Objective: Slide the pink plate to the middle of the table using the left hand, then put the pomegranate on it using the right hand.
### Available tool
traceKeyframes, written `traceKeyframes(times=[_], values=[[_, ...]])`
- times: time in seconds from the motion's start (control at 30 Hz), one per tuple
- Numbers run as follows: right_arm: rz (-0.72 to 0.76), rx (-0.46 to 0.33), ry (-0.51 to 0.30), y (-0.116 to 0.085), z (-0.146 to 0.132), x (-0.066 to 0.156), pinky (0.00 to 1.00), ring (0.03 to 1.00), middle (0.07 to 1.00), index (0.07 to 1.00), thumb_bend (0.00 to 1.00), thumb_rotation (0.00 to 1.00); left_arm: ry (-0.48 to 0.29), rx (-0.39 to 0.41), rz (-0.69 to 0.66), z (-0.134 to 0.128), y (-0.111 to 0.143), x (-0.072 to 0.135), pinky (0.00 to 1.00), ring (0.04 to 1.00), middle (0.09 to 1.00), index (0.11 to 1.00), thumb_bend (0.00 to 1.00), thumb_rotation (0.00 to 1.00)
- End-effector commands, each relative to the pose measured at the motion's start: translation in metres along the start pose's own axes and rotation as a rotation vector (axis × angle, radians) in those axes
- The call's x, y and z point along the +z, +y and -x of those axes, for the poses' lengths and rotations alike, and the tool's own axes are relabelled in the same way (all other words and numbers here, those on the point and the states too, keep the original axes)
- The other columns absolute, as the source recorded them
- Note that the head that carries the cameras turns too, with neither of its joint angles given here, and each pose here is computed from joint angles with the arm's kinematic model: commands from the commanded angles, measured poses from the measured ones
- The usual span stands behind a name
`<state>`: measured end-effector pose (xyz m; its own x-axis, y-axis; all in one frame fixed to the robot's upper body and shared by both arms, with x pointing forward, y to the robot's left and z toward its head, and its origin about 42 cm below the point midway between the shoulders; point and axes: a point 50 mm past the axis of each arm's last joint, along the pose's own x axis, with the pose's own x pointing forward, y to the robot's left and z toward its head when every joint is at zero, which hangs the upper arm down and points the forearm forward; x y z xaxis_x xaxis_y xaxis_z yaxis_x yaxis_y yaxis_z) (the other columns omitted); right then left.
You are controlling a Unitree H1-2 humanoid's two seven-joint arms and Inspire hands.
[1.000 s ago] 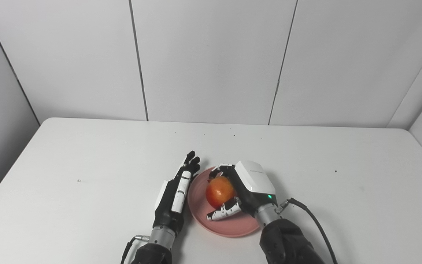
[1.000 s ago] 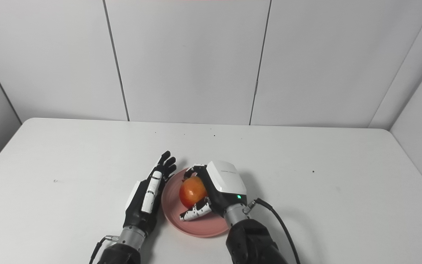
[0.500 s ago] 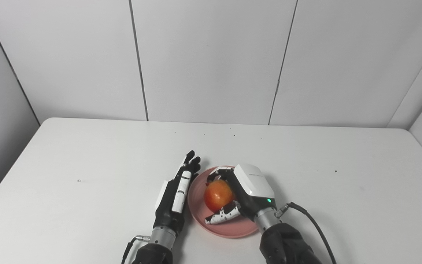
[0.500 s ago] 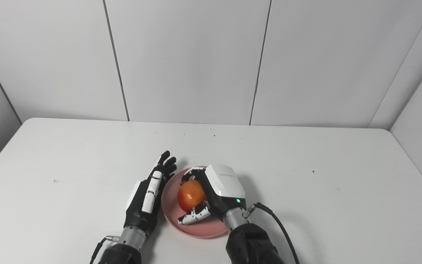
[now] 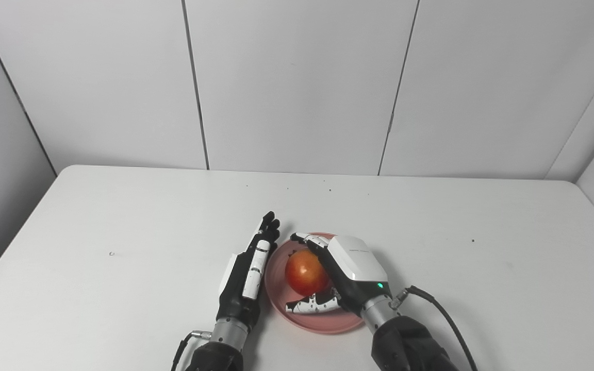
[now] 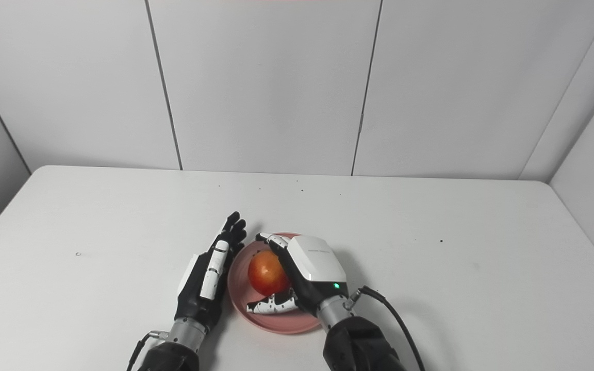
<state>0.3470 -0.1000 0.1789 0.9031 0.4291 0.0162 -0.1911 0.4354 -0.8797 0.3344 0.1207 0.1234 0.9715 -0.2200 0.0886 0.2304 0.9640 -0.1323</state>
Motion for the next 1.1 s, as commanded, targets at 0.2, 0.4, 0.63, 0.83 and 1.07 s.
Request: traceKeyframes(times=[0.2,0.4,0.63,0.83,1.07], values=[[0.032,-0.046,-0.072,-0.024,0.001,0.007,0.83,0.865,0.886,0.900,0.90,0.47,0.009,-0.014,0.019,0.001,-0.002,-0.001,0.96,0.965,0.967,0.950,0.39,1.00],[0.034,-0.103,-0.106,-0.040,0.007,0.015,0.80,0.853,0.882,0.899,0.91,0.48,0.003,-0.019,0.017,0.001,0.000,-0.002,0.97,0.967,0.969,0.961,0.39,1.00],[0.019,-0.208,-0.165,-0.068,0.015,0.027,0.78,0.847,0.884,0.902,0.96,0.53,0.010,-0.011,-0.009,0.002,0.000,-0.001,0.99,0.968,0.956,0.944,0.41,1.00],[-0.058,-0.326,-0.210,-0.085,0.022,0.025,0.79,0.874,0.906,0.919,0.99,0.60,0.013,-0.017,0.014,0.003,0.002,-0.001,1.00,0.986,0.959,0.944,0.43,1.00],[-0.168,-0.399,-0.176,-0.090,0.027,0.010,0.78,0.858,0.901,0.919,0.96,0.70,0.009,-0.012,0.032,0.003,0.001,-0.001,0.96,0.965,0.969,0.951,0.40,1.00]])
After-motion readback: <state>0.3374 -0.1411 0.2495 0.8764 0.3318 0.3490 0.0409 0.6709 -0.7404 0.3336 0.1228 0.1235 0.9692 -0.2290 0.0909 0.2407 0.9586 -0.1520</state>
